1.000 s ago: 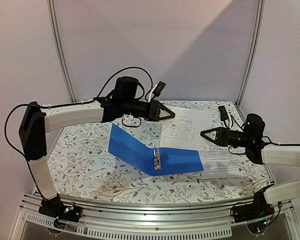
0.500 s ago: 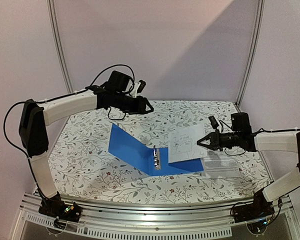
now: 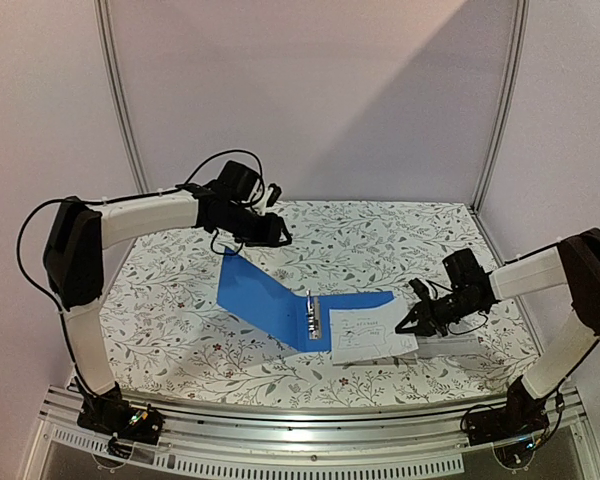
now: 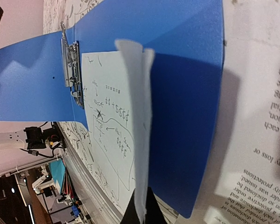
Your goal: Put the files into the folder
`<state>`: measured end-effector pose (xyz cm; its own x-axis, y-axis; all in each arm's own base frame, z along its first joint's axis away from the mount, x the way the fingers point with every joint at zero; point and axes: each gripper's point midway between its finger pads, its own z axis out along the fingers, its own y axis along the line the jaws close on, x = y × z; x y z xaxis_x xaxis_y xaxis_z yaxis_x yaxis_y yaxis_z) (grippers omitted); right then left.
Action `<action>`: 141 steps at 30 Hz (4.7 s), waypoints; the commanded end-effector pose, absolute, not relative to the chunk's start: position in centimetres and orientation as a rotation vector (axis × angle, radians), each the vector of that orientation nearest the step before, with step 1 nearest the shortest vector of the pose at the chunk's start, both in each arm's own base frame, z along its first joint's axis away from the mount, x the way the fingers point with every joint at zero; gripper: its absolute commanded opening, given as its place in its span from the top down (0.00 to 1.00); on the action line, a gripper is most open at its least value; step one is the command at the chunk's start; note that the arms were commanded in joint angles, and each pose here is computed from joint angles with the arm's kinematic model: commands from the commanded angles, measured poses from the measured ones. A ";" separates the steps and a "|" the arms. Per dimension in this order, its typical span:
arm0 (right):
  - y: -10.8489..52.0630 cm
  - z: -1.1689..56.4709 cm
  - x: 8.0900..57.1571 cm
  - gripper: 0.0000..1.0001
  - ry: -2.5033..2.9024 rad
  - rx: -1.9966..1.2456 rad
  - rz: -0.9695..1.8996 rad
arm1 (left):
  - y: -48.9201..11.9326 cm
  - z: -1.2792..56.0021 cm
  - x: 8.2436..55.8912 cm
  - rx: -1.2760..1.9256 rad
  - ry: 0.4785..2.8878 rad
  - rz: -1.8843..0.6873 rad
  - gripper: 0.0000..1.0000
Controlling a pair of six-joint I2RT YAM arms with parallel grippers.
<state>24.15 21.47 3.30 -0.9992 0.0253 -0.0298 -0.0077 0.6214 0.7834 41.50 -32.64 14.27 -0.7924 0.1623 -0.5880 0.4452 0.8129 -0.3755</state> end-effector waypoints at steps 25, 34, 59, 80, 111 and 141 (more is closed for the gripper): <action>25.4 4.5 26.7 1.00 2.682 -0.167 1.415 | -30.9 15.1 42.5 0.421 2.388 -0.684 0.51; 25.7 4.0 28.0 1.00 2.701 -0.122 1.392 | -31.0 14.7 42.5 0.422 2.399 -0.695 0.51; 25.3 2.4 29.0 1.00 2.743 -0.137 1.302 | -31.3 13.8 42.2 0.431 2.422 -0.722 0.51; 25.6 2.5 29.1 0.96 2.738 -0.157 1.319 | -31.5 13.0 42.1 0.432 2.441 -0.733 0.51; 23.5 3.0 29.3 0.39 2.912 -0.182 0.955 | -31.6 12.8 42.0 0.440 2.452 -0.738 0.50; 21.0 4.9 29.7 0.31 2.966 -0.176 0.658 | -31.3 14.1 42.4 0.439 2.416 -0.704 0.50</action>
<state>29.32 22.79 3.59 -0.9921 -0.0953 -0.0816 -0.1236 0.8554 0.5031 41.66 -32.18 14.03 -0.7863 0.1534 -0.5984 0.4609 0.7907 -0.4030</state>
